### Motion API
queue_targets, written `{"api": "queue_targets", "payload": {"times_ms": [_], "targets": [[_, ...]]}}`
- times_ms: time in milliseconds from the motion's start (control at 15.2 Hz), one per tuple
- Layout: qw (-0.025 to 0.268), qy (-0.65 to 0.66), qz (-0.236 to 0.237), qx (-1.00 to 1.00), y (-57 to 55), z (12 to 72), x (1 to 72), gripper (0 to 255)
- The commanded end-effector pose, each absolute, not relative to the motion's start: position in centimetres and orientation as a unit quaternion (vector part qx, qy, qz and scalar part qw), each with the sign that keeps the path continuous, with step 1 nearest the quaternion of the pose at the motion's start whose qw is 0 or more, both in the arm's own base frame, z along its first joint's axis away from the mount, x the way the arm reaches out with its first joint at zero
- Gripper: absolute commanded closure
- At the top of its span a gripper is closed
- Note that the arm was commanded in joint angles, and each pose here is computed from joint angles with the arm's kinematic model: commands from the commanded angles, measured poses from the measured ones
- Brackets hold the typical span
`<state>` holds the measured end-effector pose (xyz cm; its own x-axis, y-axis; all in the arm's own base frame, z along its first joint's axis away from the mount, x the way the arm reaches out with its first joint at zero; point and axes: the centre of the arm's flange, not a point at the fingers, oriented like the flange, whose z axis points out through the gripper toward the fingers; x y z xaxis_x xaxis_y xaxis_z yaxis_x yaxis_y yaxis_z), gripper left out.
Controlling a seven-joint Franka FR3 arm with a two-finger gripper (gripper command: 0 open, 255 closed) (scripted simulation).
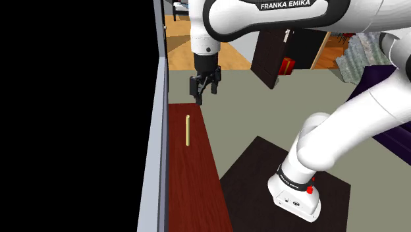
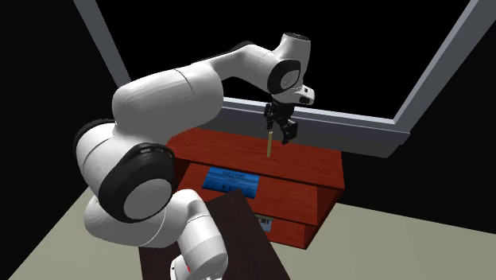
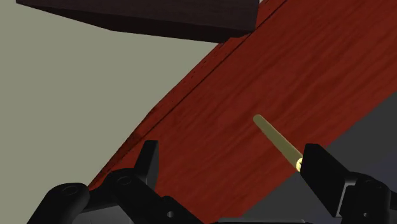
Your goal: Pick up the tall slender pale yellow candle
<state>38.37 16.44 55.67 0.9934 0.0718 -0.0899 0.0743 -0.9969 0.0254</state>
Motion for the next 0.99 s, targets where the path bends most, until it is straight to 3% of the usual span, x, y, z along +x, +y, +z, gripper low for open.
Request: {"api": "queue_targets", "payload": {"times_ms": [0, 264, 924], "targets": [[0.010, 0.044, -0.057, 0.997, 18.6, 54.3, 39.5, 0], [0.003, 0.059, -0.080, 0.995, 23.1, 52.1, 41.6, 0], [0.003, 0.060, -0.082, 0.995, 23.4, 47.9, 41.7, 0]]}}
